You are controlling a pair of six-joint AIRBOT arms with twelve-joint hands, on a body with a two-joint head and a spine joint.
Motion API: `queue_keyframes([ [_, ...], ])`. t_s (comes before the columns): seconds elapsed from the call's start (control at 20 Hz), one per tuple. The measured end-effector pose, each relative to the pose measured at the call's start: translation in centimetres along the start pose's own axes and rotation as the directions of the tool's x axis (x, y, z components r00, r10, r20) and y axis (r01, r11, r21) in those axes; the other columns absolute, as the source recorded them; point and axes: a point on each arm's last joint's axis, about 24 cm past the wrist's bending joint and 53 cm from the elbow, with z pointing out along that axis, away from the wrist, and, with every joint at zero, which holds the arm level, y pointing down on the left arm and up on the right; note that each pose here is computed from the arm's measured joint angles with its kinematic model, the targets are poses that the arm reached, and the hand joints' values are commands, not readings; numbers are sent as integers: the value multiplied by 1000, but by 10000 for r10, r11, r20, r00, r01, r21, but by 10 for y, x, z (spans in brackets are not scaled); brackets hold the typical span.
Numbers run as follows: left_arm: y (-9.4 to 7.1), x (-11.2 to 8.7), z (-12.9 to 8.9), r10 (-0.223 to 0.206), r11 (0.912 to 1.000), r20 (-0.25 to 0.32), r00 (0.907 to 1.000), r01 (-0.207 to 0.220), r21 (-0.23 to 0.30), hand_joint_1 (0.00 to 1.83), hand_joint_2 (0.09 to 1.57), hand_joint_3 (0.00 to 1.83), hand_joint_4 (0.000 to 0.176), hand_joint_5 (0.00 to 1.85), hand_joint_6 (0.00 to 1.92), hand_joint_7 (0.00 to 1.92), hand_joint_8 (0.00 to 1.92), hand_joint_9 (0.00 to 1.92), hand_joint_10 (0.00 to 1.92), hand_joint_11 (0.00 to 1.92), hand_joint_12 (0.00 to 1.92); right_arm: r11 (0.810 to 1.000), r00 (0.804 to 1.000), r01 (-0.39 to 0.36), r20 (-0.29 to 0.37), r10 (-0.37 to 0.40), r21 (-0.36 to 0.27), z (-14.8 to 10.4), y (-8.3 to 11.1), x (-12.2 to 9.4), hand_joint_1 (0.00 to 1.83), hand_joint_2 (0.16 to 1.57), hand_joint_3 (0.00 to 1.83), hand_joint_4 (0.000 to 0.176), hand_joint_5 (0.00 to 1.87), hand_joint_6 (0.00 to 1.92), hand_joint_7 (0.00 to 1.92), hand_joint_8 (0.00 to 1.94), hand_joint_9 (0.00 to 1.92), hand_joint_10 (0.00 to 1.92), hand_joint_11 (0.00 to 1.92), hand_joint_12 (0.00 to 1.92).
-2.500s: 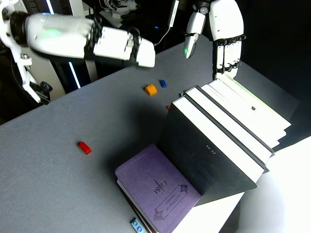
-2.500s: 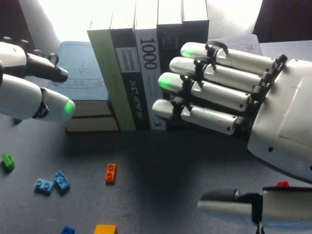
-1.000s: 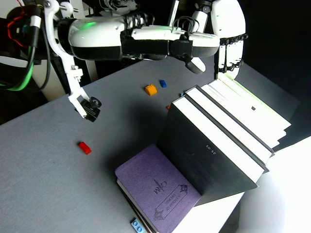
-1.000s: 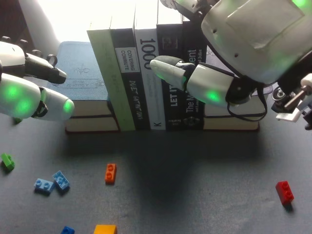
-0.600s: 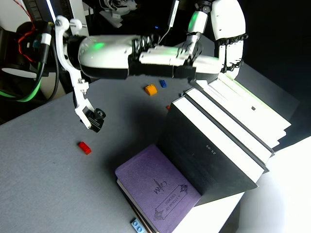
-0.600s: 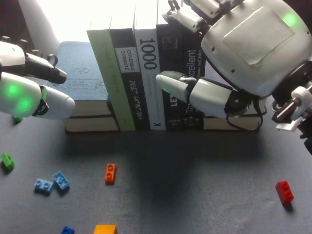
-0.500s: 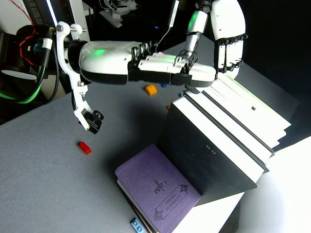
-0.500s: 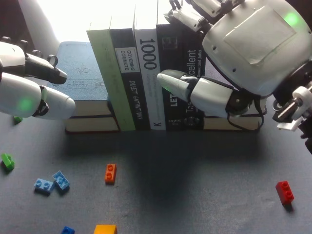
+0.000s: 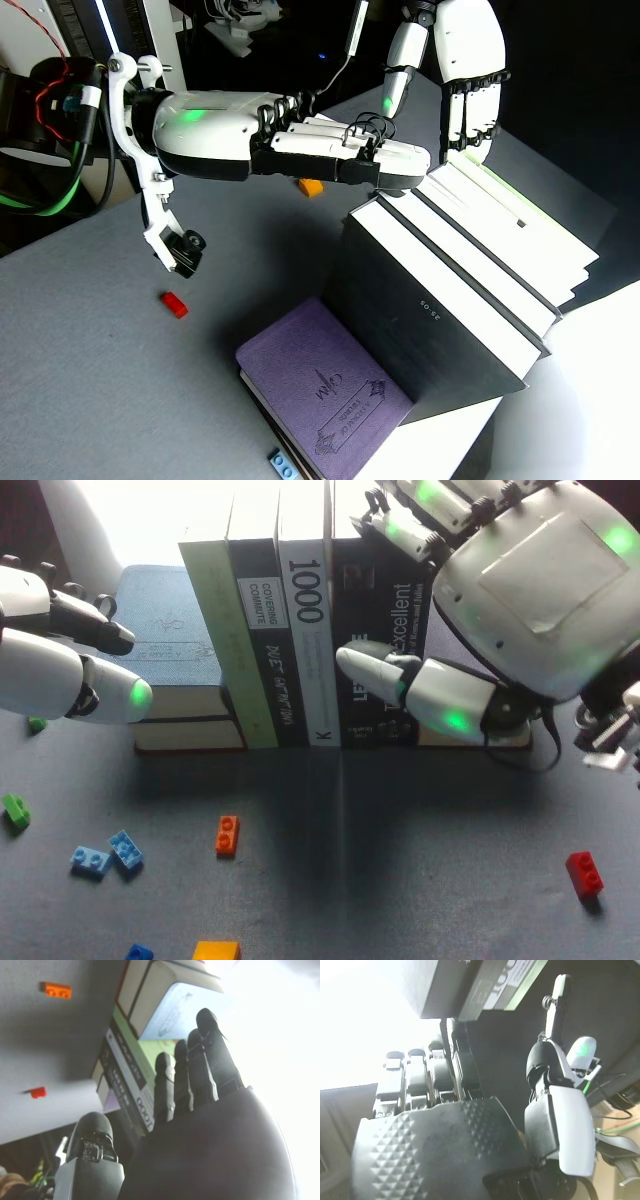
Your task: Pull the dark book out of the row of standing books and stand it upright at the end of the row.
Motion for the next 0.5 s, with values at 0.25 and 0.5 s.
queue_keyframes([
  [0.25, 1, -1, 0, -31, 10000, 6, 10000, 31, -14, 13, 1225, 0, 53, 247, 7, 215, 5, 226, 4, 318, 23, 9995, 9988, 78, -471, -92, -302, -25, 20, 5, 0, 1197, 4, 0, 430, 316, 113, 10, 0, 0, 0, 0],
  [0.5, 1, -1, 0, -32, 10000, 9, 10000, 32, -2, 12, 1226, 0, 52, 233, 4, 208, 4, 218, 2, 307, 16, 9991, 9975, 147, -688, -174, -401, -35, 28, 8, 0, 1205, 7, 0, 425, 320, 112, 7, 0, 0, 0, 0],
])
